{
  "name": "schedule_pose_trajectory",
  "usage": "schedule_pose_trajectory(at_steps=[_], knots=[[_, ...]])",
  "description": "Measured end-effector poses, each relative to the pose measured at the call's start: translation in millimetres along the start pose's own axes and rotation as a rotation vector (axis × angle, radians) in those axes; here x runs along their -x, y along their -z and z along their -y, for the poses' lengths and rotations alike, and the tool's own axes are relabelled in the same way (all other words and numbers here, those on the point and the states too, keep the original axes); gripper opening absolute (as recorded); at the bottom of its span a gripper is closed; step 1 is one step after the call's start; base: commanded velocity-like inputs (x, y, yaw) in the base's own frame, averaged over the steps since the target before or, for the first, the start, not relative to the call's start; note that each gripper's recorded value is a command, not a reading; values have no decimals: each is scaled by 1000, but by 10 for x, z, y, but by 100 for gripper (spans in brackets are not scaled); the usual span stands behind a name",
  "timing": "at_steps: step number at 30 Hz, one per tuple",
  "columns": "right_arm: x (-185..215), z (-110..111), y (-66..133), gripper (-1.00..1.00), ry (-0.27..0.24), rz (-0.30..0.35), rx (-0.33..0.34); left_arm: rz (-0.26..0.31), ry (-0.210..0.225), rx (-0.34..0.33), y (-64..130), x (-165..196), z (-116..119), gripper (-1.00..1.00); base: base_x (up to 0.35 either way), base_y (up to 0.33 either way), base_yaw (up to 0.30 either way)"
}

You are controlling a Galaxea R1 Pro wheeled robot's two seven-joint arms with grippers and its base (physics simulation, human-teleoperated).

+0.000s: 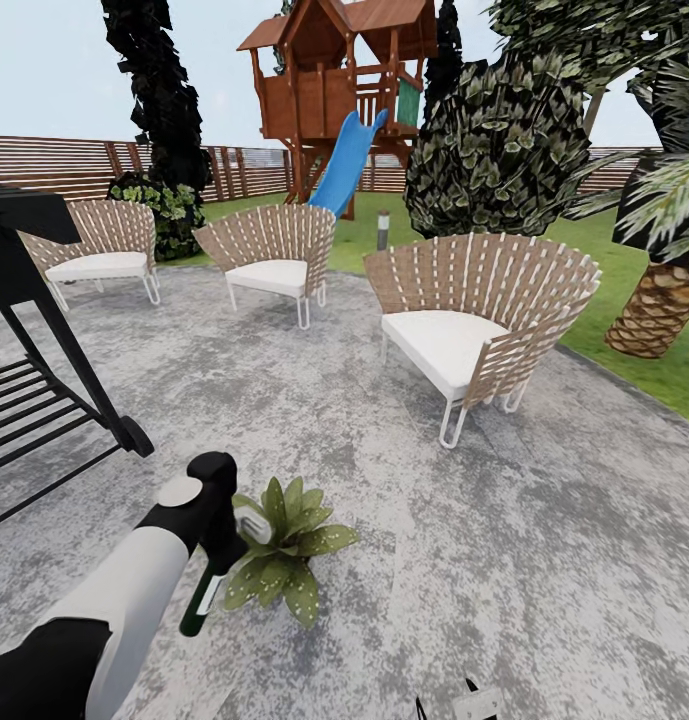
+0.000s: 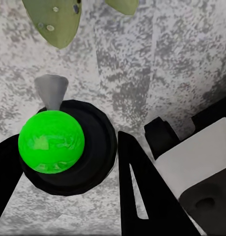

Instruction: Pick up the pesticide atomizer in the garden and spray insectifuge to fully cover both potted plants in the garden.

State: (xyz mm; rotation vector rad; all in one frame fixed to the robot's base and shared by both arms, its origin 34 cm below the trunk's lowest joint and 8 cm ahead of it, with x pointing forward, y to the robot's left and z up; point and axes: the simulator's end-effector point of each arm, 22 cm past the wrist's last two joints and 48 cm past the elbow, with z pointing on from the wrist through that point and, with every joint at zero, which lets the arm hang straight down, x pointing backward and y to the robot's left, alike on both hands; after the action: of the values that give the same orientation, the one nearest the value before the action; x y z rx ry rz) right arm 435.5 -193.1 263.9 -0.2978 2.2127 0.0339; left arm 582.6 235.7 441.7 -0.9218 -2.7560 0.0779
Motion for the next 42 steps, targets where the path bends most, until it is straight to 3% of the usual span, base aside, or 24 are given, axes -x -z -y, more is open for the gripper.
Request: schedule_pose_trajectory(at_steps=[11, 17, 42], knots=[[-3, 2, 2, 100, 1, 0, 0, -12, 3, -6, -25, -55, -15, -100, 69, 0, 0], [-4, 1, 2, 100, 1, -1, 0, -34, 24, 10, -63, -194, -154, -100, 4, 0, 0], [0, -9, 0, 100, 0, 0, 1, -32, 17, 12, -50, -167, -137, -100, -51, 0, 37]])
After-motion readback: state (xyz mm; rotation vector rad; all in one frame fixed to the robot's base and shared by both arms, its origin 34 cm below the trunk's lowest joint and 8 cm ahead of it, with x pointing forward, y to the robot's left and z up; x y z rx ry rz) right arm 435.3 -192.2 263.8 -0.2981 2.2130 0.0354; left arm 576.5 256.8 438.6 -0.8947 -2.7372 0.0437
